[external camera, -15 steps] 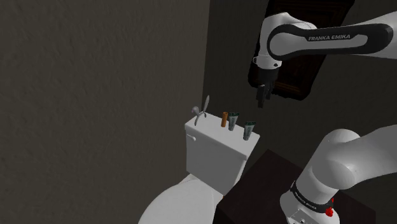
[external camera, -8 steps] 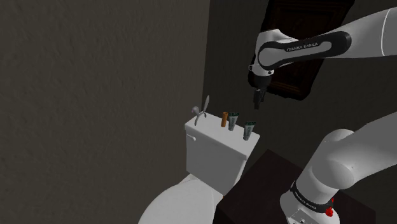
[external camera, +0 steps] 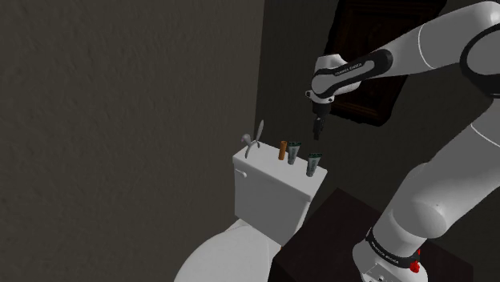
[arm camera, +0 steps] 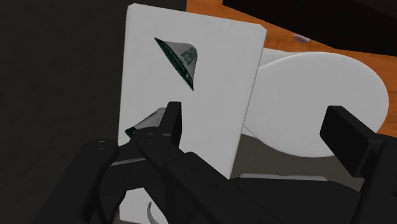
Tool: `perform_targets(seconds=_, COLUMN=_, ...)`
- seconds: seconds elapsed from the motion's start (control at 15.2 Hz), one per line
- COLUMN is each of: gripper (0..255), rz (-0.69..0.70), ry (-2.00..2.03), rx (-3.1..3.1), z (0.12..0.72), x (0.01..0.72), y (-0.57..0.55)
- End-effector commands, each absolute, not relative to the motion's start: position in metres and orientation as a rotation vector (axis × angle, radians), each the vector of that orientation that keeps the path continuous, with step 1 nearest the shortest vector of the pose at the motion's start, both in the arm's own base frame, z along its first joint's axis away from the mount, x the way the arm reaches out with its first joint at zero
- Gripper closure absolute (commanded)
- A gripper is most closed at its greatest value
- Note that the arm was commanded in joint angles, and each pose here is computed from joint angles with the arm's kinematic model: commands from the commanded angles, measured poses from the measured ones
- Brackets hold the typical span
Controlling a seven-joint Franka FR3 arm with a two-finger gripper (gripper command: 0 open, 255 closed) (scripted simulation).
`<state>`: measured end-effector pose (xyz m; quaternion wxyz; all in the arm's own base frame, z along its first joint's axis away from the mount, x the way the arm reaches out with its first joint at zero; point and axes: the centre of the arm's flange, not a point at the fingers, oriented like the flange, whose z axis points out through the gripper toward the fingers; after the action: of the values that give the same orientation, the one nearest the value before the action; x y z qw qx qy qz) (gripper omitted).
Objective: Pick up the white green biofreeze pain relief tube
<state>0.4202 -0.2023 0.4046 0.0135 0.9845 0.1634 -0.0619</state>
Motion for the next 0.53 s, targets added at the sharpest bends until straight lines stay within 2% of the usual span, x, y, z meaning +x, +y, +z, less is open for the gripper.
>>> perform_targets(seconds=0.0, gripper=0, rz=-0.187, ry=0.553, rx=3.063, z=0.392, x=0.433, y=-0.219)
perform_targets(seconds=0.46, gripper=0, rz=-0.171, ry=0.697, rx=3.051, z=0.337, x=0.487, y=-0.271)
